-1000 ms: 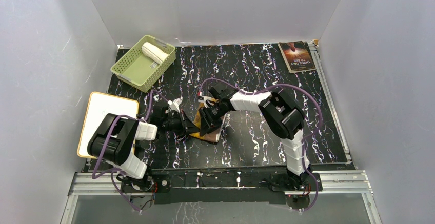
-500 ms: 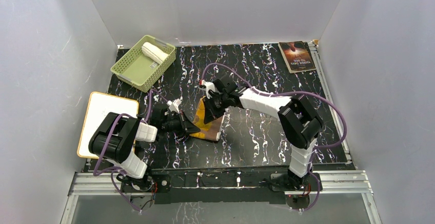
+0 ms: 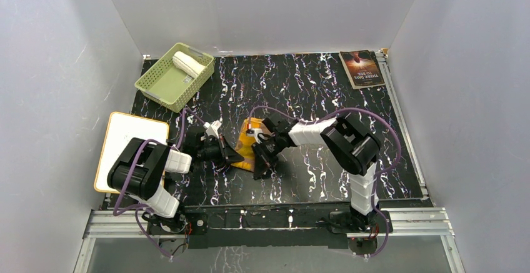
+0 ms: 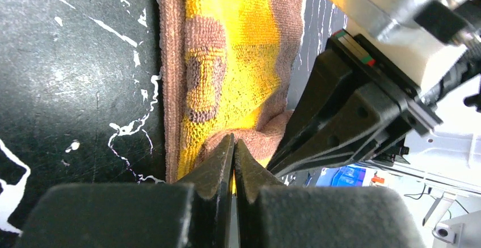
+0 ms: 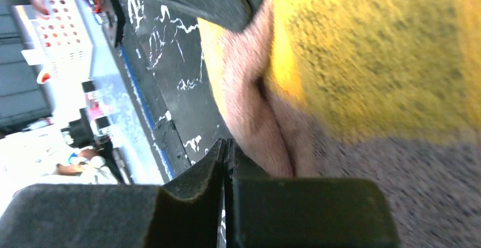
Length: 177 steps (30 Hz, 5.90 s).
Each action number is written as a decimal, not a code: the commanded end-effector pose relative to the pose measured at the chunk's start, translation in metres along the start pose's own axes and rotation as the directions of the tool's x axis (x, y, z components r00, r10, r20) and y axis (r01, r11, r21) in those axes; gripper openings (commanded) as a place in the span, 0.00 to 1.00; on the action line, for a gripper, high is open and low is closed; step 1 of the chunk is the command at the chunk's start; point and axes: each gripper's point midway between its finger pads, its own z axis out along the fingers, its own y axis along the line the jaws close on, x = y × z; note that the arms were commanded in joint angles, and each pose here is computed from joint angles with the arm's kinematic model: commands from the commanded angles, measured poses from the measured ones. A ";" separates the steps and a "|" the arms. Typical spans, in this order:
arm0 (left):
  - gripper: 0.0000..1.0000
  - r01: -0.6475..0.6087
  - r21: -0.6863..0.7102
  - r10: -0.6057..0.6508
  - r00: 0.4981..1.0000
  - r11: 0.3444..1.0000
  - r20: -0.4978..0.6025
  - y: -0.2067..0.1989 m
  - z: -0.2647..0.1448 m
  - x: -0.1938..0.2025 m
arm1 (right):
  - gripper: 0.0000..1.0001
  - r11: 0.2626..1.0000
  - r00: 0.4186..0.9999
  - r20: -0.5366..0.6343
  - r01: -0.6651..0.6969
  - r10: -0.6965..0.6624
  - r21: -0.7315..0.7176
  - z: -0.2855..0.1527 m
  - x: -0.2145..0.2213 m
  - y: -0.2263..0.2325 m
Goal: Roll the towels
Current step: Roll the towel at the center of the board.
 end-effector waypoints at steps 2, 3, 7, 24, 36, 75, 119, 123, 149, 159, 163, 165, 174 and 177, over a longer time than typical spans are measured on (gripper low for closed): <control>0.00 0.035 -0.196 -0.046 0.998 0.980 -0.051 0.048 -0.008 0.030 | 0.00 0.999 0.994 0.102 -0.043 0.043 -0.003 -0.011 0.003 -0.033; 0.00 0.035 -0.197 -0.046 0.998 0.980 -0.052 0.048 -0.008 0.031 | 0.00 0.999 0.993 0.106 -0.051 0.050 0.010 -0.013 0.004 -0.037; 0.00 0.030 -0.201 -0.043 0.997 0.979 -0.058 0.049 -0.008 0.031 | 0.00 0.995 0.991 0.133 -0.009 -0.004 0.097 -0.024 -0.012 -0.032; 0.00 -0.019 -0.174 0.011 0.999 0.985 -0.049 0.030 -0.008 0.012 | 0.81 0.627 0.606 0.355 0.321 -0.712 0.710 -0.082 -0.036 0.057; 0.00 -0.023 -0.155 0.014 0.998 0.988 -0.055 0.025 -0.006 0.008 | 0.54 -0.006 0.317 -0.194 0.509 -0.928 0.861 -0.068 -0.014 0.055; 0.00 -0.003 -0.131 -0.017 0.989 0.991 -0.148 0.027 0.001 0.018 | 0.08 -0.059 0.441 -0.512 0.714 -0.737 0.698 0.013 -0.007 -0.052; 0.33 -0.059 -0.017 0.060 0.996 0.998 0.067 -0.054 -0.085 -0.042 | 0.00 0.953 0.972 0.082 -0.198 0.222 -0.230 -0.022 -0.076 0.009; 0.33 -0.048 0.003 0.047 0.997 0.999 0.057 -0.055 -0.082 -0.041 | 0.00 0.934 0.951 0.060 -0.284 0.303 -0.215 -0.015 -0.074 -0.016; 0.06 0.013 -0.025 -0.013 0.999 1.000 -0.037 -0.011 0.001 -0.031 | 0.06 0.896 0.896 0.027 -0.441 0.442 -0.054 0.008 -0.041 -0.080; 0.05 0.001 -0.111 -0.007 0.999 0.994 -0.053 0.018 0.012 -0.029 | 0.68 0.942 0.970 0.225 -0.161 0.095 0.294 -0.057 -0.085 -0.057; 0.04 0.008 -0.112 -0.018 0.997 0.994 -0.082 0.026 0.014 -0.021 | 0.74 0.910 0.947 0.313 -0.066 -0.073 0.410 -0.087 -0.100 -0.031; 0.04 0.010 -0.106 -0.020 0.996 0.994 -0.089 0.026 0.015 -0.020 | 0.75 0.810 0.905 0.329 0.029 -0.271 0.586 -0.101 -0.105 -0.017; 0.04 0.001 -0.100 -0.012 0.994 0.995 -0.105 0.024 0.016 -0.020 | 0.70 0.361 0.606 0.017 0.452 -0.796 0.816 -0.073 -0.073 0.055; 0.04 0.001 -0.100 -0.012 0.994 0.995 -0.106 0.024 0.016 -0.019 | 0.65 0.301 0.607 -0.082 0.501 -0.790 0.811 -0.056 -0.066 0.047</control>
